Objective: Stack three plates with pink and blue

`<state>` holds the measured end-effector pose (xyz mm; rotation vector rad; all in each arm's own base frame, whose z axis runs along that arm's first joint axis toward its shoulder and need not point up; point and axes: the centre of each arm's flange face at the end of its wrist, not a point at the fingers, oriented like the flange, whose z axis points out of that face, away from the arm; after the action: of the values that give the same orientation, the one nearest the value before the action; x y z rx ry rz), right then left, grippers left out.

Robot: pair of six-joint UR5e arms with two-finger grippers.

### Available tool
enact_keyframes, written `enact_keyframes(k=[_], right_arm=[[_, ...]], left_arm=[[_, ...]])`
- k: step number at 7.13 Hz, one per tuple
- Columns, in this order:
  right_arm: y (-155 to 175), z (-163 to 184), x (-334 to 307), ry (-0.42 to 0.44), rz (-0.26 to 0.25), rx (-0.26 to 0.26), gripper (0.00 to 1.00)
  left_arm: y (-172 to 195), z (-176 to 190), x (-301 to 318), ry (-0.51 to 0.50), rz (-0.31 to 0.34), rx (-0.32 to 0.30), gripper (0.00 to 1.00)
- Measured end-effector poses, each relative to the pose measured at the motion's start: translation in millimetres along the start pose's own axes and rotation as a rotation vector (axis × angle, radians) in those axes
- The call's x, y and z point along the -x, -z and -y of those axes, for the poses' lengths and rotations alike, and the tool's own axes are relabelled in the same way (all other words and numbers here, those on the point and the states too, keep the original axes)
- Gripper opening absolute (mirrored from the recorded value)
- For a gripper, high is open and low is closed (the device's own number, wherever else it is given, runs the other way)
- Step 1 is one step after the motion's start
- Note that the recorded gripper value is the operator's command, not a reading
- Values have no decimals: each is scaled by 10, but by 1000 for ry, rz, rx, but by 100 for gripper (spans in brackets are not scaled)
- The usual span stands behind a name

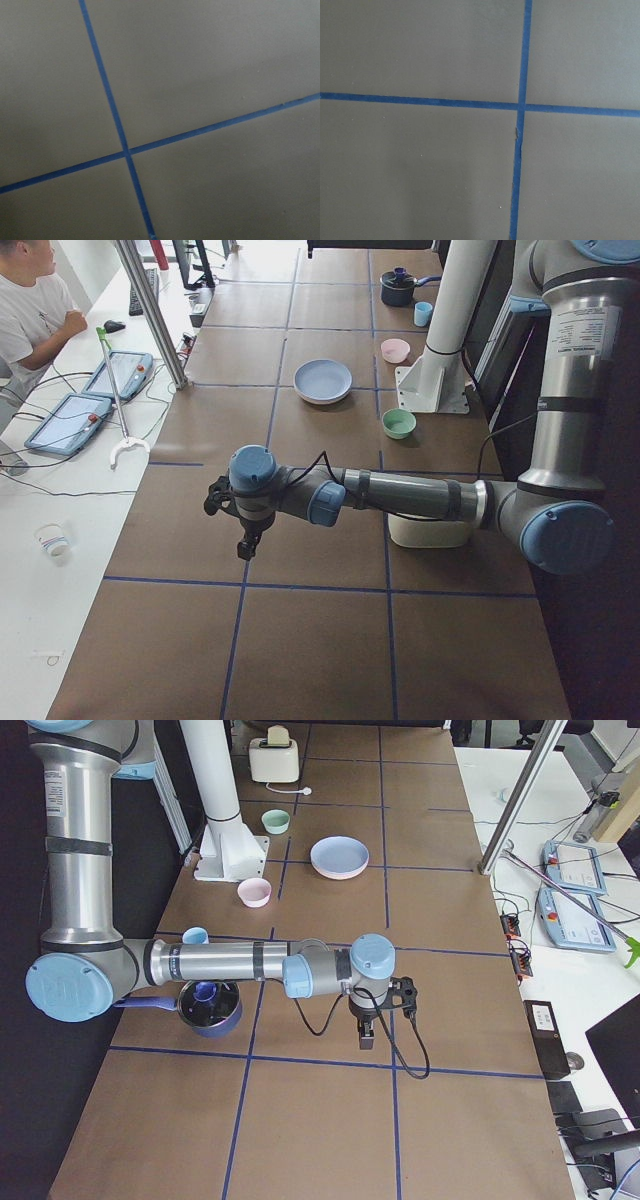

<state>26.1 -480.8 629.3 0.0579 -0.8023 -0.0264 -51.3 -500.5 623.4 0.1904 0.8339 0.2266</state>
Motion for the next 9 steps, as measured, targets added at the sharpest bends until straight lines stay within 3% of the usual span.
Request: enact_keyframes(k=[4, 9], right_arm=[[15, -70, -164, -19, -15, -3, 100], [-10, -83, -180, -24, -11, 3, 100]], left_arm=[[-106, -223, 152, 38, -7, 34, 100], [-233, -317, 325, 151, -6, 132, 100]])
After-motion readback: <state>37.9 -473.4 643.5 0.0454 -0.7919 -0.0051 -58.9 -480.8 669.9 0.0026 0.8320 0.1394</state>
